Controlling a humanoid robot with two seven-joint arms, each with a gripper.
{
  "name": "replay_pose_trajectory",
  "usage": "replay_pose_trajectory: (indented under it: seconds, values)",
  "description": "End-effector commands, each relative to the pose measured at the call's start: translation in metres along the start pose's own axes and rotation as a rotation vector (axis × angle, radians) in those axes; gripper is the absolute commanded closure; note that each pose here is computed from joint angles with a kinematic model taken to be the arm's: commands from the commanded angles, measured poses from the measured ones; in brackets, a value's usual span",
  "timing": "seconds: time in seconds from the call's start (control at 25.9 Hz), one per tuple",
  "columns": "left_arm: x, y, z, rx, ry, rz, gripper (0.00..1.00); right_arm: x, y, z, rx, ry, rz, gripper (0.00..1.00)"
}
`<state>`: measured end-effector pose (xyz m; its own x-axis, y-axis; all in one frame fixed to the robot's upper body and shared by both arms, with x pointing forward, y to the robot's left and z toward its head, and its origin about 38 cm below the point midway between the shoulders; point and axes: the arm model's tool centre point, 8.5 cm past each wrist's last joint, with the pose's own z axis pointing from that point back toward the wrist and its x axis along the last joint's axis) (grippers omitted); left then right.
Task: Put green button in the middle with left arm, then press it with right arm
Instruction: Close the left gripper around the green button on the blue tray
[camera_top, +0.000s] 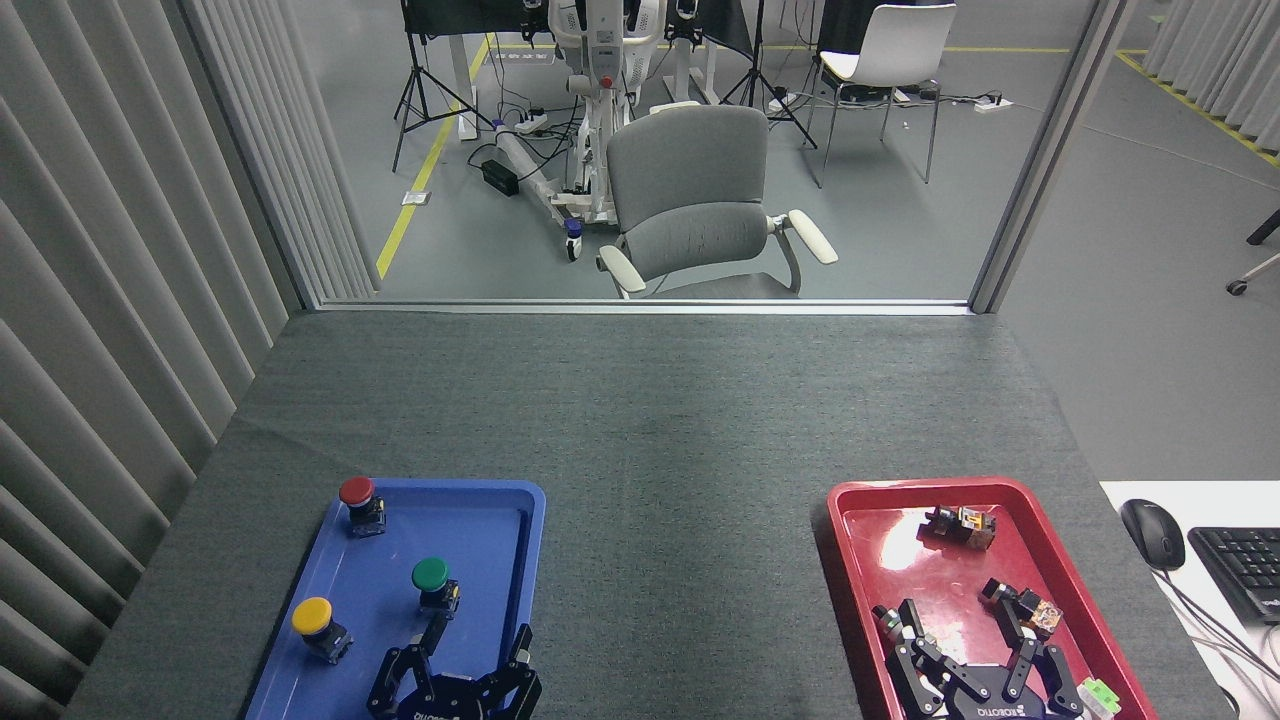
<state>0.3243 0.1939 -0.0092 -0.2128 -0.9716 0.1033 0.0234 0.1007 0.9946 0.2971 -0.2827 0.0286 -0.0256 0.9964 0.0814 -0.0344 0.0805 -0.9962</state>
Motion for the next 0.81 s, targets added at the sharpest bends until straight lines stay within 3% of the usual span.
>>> replay_pose_trajectory:
  seconds: [0.0, 0.31, 0.77]
  values:
    - [-0.014, -0.013, -0.012, -0.038, 0.043, -0.023, 0.01, 0.004, 0.002, 0.0, 0.004, 0.005, -0.014, 0.01]
    - [-0.03, -0.018, -0.037, -0.067, 0.082, -0.043, 0.01, 0.005, 0.003, 0.001, 0.005, 0.005, -0.011, 0.01]
    - [-0.053, -0.021, -0.036, -0.086, 0.165, -0.061, 0.01, 0.005, 0.006, 0.003, 0.015, 0.003, -0.009, 0.01]
